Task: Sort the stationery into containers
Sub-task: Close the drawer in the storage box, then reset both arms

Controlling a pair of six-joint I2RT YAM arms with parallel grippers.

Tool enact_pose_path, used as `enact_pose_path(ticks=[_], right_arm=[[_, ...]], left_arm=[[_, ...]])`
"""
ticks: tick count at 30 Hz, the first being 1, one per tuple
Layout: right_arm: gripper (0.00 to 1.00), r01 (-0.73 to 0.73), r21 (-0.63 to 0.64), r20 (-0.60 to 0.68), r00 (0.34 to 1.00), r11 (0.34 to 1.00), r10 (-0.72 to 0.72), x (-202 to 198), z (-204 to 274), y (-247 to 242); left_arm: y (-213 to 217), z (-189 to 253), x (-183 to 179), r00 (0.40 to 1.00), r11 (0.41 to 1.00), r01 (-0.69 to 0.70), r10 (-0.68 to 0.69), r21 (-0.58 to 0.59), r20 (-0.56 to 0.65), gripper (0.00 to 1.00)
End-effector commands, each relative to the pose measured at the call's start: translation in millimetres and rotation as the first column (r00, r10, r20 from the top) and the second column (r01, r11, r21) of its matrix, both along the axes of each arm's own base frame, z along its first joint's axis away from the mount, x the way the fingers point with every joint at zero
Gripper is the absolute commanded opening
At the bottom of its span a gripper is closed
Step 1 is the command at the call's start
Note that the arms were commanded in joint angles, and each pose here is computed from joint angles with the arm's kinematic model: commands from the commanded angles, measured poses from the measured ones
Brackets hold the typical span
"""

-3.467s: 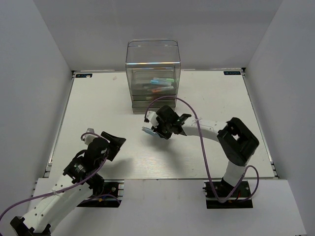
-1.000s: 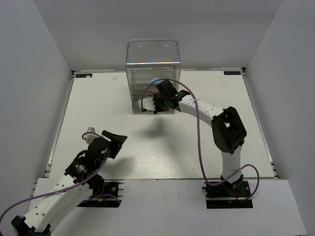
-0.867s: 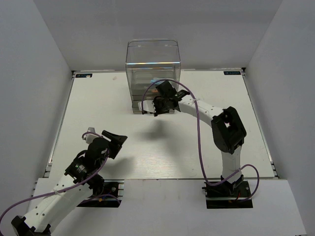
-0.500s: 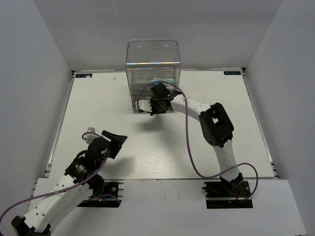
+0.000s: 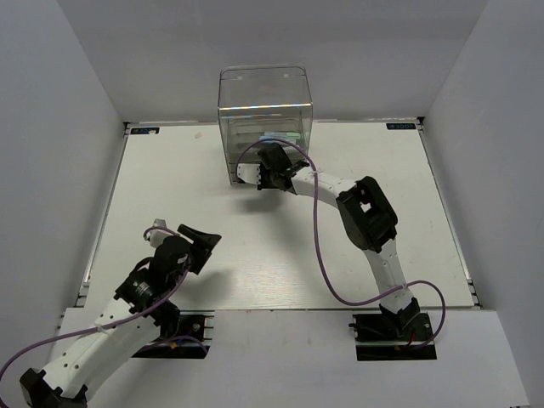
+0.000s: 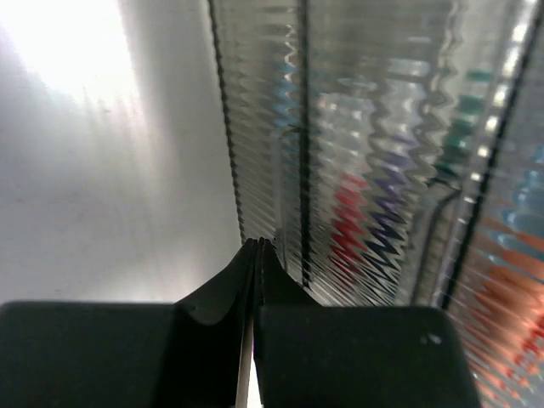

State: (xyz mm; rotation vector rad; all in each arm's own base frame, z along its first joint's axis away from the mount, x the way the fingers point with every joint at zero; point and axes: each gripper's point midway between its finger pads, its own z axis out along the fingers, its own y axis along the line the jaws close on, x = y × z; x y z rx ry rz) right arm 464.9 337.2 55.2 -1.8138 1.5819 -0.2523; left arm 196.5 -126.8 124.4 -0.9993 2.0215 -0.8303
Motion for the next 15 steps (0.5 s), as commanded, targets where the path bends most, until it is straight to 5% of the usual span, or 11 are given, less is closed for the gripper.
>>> enact_pose_path(ticks=[1, 8, 9, 10, 14, 15], right_arm=[[0.0, 0.049, 0.06, 0.107, 0.993, 0.997, -0.055, 21, 25, 2], [0.0, -0.098, 0.194, -0.178, 0.975, 0.976, 0.134, -59, 34, 10], [0.05, -0.089, 0.24, -0.196, 0.971, 0.967, 0.138, -71, 41, 8], [0.26, -0.074, 0.284, -0.193, 0.972, 0.956, 0.133, -78, 58, 8], [0.65, 0.04, 0.412, -0.264, 0.962, 0.91, 0.077, -108, 79, -10], [0.69, 0.067, 0.428, -0.271, 0.961, 0.902, 0.057, -109, 75, -16]], left_arm=[[-3, 0, 3, 1.0, 1.0, 0.006, -0.006, -0.001, 0.014, 0.73], [-3, 0, 3, 1.0, 1.0, 0.011, -0.011, 0.007, 0.016, 0.73], [-4, 2, 4, 1.0, 1.0, 0.011, -0.011, 0.001, 0.024, 0.73], [-4, 2, 4, 1.0, 1.0, 0.011, -0.011, 0.001, 0.024, 0.73], [-7, 5, 7, 0.999, 1.0, 0.025, -0.024, -0.008, 0.046, 0.73], [-8, 9, 9, 0.997, 0.999, 0.035, -0.035, -0.003, 0.069, 0.73]])
